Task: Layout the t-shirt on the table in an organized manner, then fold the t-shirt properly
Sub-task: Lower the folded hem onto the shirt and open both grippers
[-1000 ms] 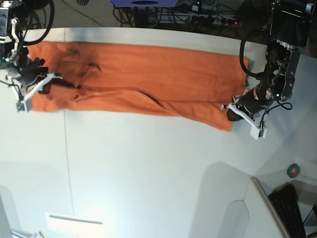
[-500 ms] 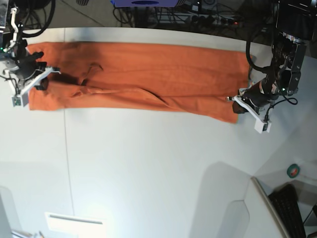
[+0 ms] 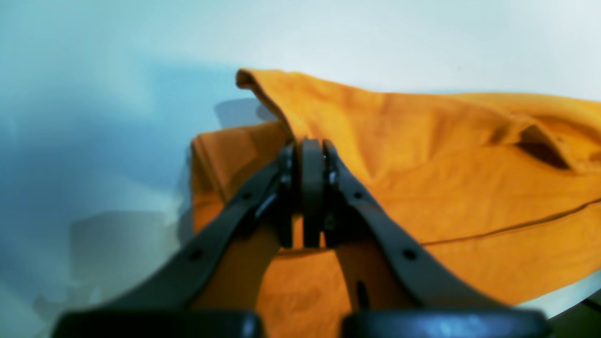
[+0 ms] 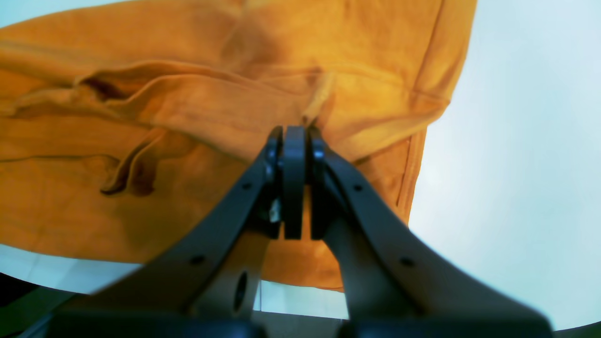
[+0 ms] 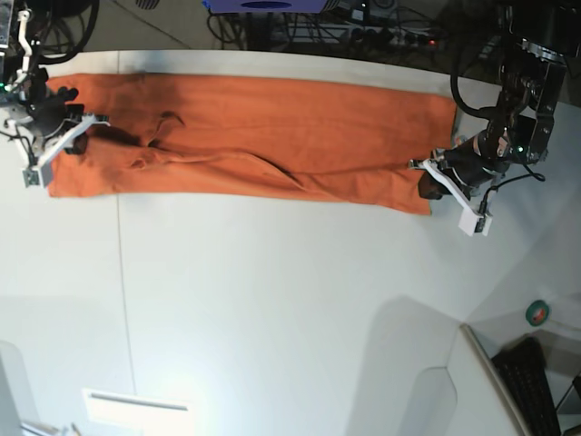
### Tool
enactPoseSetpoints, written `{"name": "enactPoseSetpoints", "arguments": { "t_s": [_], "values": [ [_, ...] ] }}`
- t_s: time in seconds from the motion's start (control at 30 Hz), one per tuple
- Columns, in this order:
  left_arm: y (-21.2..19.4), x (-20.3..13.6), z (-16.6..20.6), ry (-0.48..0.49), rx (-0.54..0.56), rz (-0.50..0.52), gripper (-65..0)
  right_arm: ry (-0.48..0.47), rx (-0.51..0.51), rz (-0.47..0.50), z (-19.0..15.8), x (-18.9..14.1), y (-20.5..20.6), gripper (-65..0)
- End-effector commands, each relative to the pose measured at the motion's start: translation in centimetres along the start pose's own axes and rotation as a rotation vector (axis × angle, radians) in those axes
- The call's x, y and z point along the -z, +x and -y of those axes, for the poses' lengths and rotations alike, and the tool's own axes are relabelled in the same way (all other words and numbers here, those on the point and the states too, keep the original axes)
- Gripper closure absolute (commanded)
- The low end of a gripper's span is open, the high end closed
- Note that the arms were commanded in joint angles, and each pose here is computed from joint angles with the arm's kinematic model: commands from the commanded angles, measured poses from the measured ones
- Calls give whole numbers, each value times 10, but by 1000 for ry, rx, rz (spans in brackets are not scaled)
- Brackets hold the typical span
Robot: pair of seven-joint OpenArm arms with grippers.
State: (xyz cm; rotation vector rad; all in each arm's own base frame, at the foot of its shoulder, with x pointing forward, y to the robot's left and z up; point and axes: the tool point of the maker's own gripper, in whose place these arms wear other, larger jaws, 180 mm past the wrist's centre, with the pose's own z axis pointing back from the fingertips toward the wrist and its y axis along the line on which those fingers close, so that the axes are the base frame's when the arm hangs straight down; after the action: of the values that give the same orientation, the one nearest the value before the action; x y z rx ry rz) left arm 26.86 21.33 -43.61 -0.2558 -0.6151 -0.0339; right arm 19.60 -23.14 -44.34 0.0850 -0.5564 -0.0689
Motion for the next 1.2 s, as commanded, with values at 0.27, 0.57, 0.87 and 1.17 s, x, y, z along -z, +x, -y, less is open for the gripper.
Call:
{"name": "enactPoseSetpoints", "arguments": {
  "t_s": [0.27,0.57,0.87,1.17],
  "values": [
    [1,-2,-1,-3,6,7,0,-8,-10,33,4,-4,11,0],
    [-7,-3,-4,3,-2,-6,0,-8,-10,35,4,-4,12,0],
    [-23,-11,-13,21,13,-44,-25,-8,-10,35,4,-4,12,0],
    [-23,-19,-15,24,47,-47,0,-7,-14,38,4,-6,12,0]
  ]
}}
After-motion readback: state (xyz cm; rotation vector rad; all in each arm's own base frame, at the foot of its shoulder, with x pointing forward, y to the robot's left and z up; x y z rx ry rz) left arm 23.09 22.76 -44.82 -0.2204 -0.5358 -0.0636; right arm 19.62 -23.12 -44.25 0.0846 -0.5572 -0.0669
